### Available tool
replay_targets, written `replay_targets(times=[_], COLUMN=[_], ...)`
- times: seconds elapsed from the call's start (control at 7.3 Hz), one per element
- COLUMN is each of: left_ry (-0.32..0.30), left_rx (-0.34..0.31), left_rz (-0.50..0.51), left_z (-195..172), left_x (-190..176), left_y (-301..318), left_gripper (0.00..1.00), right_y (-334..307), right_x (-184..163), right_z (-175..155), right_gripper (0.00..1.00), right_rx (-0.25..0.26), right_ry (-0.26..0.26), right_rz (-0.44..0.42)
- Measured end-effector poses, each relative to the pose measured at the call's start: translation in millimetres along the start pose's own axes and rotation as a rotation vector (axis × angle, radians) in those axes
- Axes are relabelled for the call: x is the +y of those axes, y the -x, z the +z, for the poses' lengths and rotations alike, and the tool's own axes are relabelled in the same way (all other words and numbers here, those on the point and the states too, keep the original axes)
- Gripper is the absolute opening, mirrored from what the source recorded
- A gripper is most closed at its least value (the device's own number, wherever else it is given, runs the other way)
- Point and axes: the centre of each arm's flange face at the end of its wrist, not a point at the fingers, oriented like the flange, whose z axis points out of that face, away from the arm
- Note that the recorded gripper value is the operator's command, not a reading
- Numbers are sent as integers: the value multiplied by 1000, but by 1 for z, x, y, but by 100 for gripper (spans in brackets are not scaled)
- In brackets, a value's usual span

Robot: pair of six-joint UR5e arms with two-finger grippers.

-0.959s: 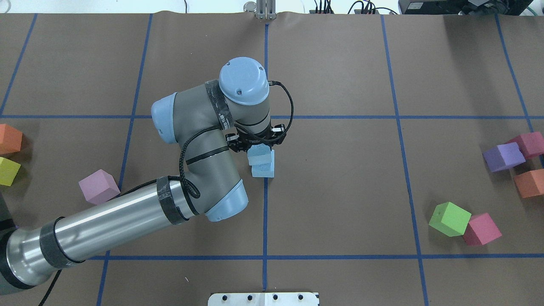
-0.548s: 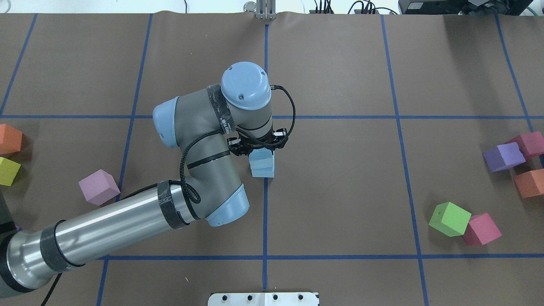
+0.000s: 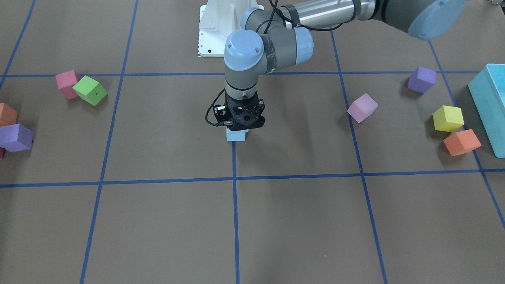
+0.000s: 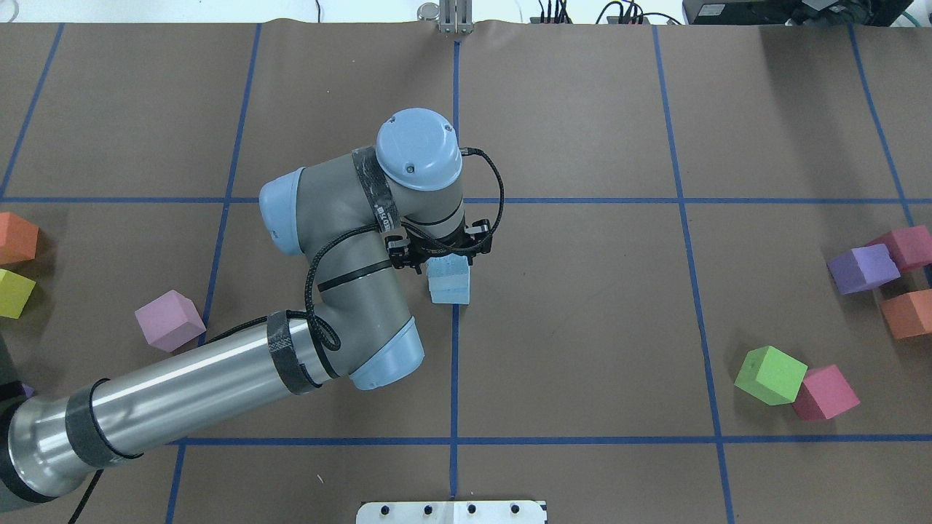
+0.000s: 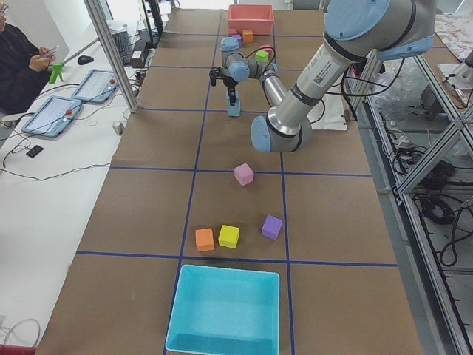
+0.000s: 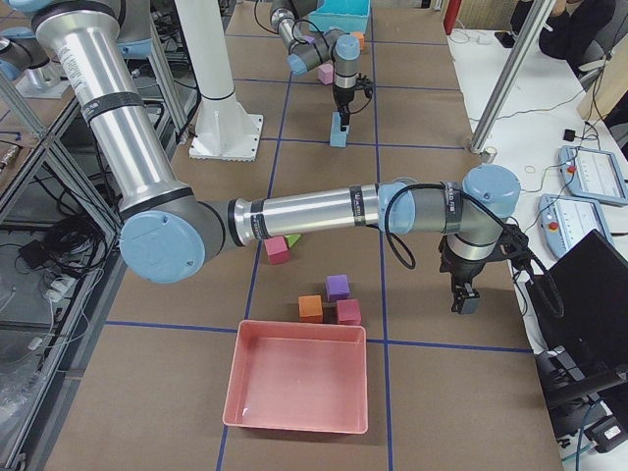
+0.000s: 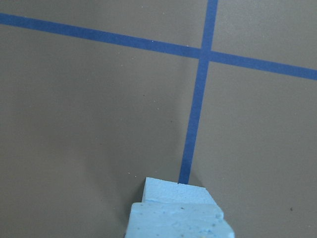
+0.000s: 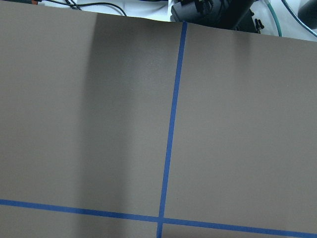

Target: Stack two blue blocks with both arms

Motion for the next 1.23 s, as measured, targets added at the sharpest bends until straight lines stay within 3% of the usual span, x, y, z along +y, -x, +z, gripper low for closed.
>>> replay_targets(times=[0.41, 0.68, 0.96, 1.23], left_ry=[-1, -20, -26, -34], left_rx=[16, 45, 72, 97], left_rz=[15, 65, 91, 156], left_z=[-9, -59, -131, -190], left_x=[5, 3, -45, -128], left_y=[5, 26, 73, 178], left_gripper=[98, 98, 98, 98], right_y=[1, 2, 3, 5], right_x=[0, -1, -1, -1], right_z=[0, 2, 3, 4], right_gripper=[100, 100, 100, 100], right_rx=[0, -1, -1, -2], right_ry=[1, 2, 4, 6], right_rz=[-1, -2, -5, -8])
